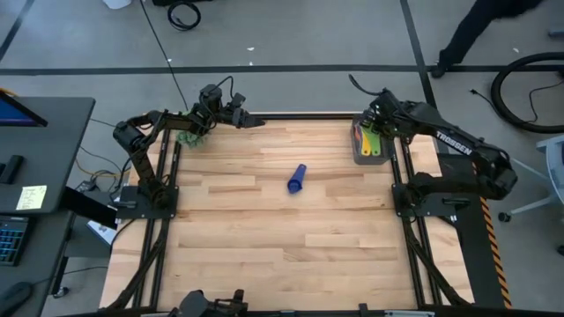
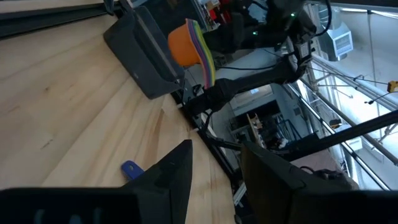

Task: Nest measuring cups in basket
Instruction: Put the stack of measuring cups into the black bin

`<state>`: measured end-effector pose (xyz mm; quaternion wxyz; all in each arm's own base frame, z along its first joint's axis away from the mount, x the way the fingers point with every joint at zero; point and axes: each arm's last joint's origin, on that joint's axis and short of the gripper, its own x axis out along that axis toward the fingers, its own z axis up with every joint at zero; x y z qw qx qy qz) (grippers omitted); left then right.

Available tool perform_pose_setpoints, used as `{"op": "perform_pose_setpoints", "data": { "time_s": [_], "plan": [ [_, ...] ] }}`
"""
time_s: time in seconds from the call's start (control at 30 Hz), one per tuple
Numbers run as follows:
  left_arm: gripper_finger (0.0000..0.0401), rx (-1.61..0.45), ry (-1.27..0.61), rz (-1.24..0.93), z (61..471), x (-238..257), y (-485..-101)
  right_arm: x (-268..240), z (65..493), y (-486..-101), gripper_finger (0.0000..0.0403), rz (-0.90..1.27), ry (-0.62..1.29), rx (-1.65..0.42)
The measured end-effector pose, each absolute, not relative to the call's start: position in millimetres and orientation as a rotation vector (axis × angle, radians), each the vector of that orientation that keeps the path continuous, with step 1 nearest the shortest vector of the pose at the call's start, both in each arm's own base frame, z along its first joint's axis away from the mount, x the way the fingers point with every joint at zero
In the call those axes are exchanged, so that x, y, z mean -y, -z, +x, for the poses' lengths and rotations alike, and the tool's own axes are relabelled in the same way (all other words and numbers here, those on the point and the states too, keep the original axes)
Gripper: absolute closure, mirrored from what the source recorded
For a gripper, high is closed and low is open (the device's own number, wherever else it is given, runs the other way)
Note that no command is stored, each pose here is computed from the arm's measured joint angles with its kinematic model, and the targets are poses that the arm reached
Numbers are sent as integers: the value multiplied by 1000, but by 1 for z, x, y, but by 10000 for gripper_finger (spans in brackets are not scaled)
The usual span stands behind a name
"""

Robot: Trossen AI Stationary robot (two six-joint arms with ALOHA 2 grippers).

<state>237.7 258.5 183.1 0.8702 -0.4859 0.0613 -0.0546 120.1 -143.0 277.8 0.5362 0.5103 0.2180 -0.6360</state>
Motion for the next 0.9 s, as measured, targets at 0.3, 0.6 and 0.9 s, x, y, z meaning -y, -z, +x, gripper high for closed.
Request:
{"op": "perform_pose_setpoints", "data": {
  "time_s": [0.3,0.6,0.9],
  "plan": [
    [260,-133,125,-1016,238,-258,-183,158,108,-257,330,1216,1641,-543],
    [260,-136,132,-1016,238,-258,-183,172,96,-255,330,1182,1750,-502],
    [260,-136,132,-1016,238,-258,-183,201,108,-227,330,1173,1740,-614]
  ]
}}
